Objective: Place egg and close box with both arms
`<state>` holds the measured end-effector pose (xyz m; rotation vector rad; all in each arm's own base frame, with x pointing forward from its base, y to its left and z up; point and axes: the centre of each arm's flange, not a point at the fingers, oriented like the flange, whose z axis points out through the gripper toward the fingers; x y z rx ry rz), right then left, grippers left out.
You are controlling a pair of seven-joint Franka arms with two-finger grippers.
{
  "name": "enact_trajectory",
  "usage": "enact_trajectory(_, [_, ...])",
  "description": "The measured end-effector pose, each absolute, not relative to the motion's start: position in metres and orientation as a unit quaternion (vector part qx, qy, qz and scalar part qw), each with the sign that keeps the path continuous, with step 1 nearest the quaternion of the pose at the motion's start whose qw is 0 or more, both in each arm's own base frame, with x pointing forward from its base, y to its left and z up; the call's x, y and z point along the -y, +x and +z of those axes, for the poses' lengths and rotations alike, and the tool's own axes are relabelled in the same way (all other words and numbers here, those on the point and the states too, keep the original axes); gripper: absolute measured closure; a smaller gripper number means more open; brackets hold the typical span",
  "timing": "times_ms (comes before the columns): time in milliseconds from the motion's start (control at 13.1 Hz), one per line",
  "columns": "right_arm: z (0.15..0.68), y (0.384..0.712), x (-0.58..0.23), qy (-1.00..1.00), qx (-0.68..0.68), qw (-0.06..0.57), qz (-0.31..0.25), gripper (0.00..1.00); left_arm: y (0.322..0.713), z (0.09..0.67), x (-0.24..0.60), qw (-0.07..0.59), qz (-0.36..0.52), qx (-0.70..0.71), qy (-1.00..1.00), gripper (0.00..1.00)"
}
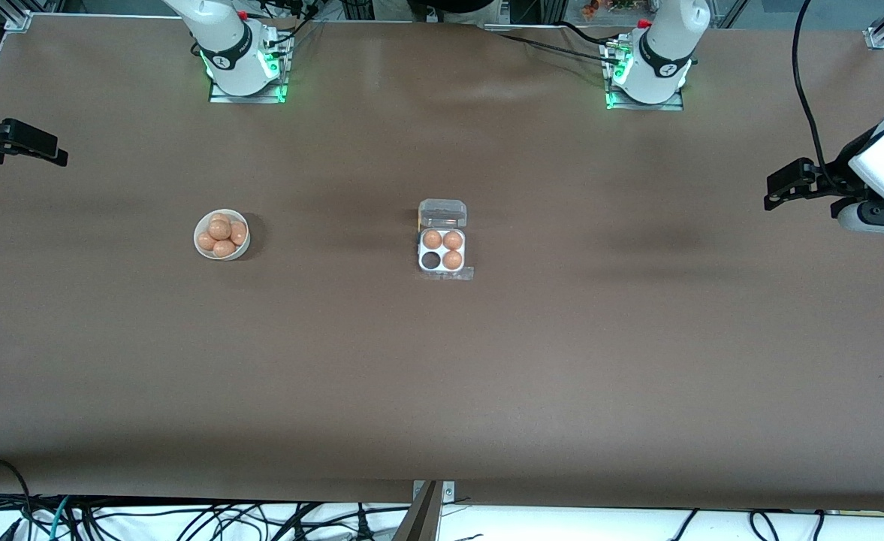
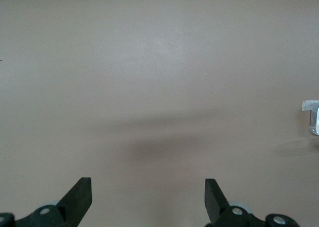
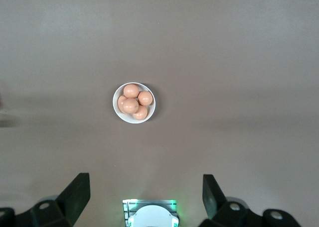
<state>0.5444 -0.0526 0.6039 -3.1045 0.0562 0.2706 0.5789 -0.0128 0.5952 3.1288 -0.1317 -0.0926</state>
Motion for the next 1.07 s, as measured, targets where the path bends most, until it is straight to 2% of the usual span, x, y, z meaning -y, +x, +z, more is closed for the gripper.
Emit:
enact_trajectory(761, [0.607, 0.543, 0.05, -0.996, -0.018, 0.012, 0.086, 0.0, 0.58, 0.599, 0.013, 0.004, -0.024, 0.042, 0.999, 0.0])
enact_trajectory(1066, [0.609, 0.531, 0.015, -0.996, -0.019, 0.007, 0.089, 0.0, 0.58, 0.599, 0.013, 0.004, -0.023, 0.042, 0.999, 0.0])
